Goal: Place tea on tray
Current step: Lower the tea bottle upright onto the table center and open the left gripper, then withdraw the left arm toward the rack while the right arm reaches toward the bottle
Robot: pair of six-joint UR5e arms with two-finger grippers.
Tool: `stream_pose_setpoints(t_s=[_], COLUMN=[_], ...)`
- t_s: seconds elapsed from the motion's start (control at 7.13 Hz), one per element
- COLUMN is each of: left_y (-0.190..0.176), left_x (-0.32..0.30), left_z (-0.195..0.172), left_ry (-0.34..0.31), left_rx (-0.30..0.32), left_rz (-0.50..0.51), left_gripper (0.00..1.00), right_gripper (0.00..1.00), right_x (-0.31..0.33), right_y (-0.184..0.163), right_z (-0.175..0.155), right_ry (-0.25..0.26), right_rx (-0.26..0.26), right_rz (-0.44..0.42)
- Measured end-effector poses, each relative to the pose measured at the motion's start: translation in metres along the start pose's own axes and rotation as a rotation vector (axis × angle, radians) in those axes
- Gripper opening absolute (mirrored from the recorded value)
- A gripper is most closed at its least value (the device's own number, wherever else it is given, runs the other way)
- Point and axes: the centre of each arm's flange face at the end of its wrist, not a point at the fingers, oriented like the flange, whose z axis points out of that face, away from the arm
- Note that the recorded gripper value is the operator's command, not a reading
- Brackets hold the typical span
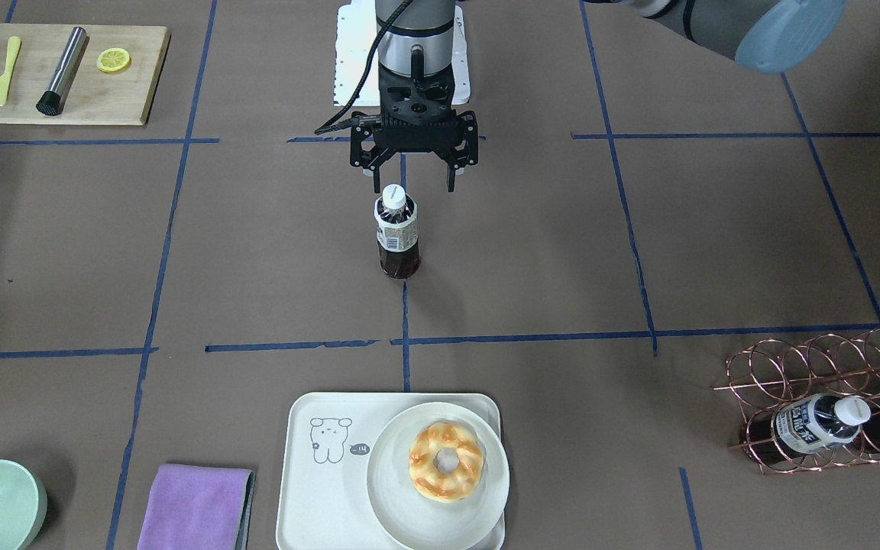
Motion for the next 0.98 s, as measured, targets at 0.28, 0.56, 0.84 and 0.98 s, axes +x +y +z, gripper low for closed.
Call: stream_pose_setpoints(t_s=[0.28, 0.56, 0.84, 0.98], left_y=[-0.007, -0.003, 0.0, 0.002], left_x=[-0.041, -0.128, -0.2, -0.228], left_z=[-0.026, -0.04, -0.061, -0.071], left_ry=[0.015, -0.005, -0.065, -0.101], left_rx=[-0.044, -0.042, -0.038, -0.056], left_rz=[-0.012, 0.056, 0.139, 0.16], left_gripper=[1.0, 1.0, 1.0, 1.0], right_gripper=[1.0, 1.0, 1.0, 1.0], right_x=[-0.03, -0.112, -0.207, -0.248], right_y=[-0.024, -0.056, -0.061, -0.053], right_z=[-0.014, -0.032, -0.039, -0.035], right_ry=[-0.005, -0.03, -0.071, -0.078], right_rx=[0.033, 0.074, 0.085, 0.083], right_rz=[-0.007, 0.014, 0.089, 0.114])
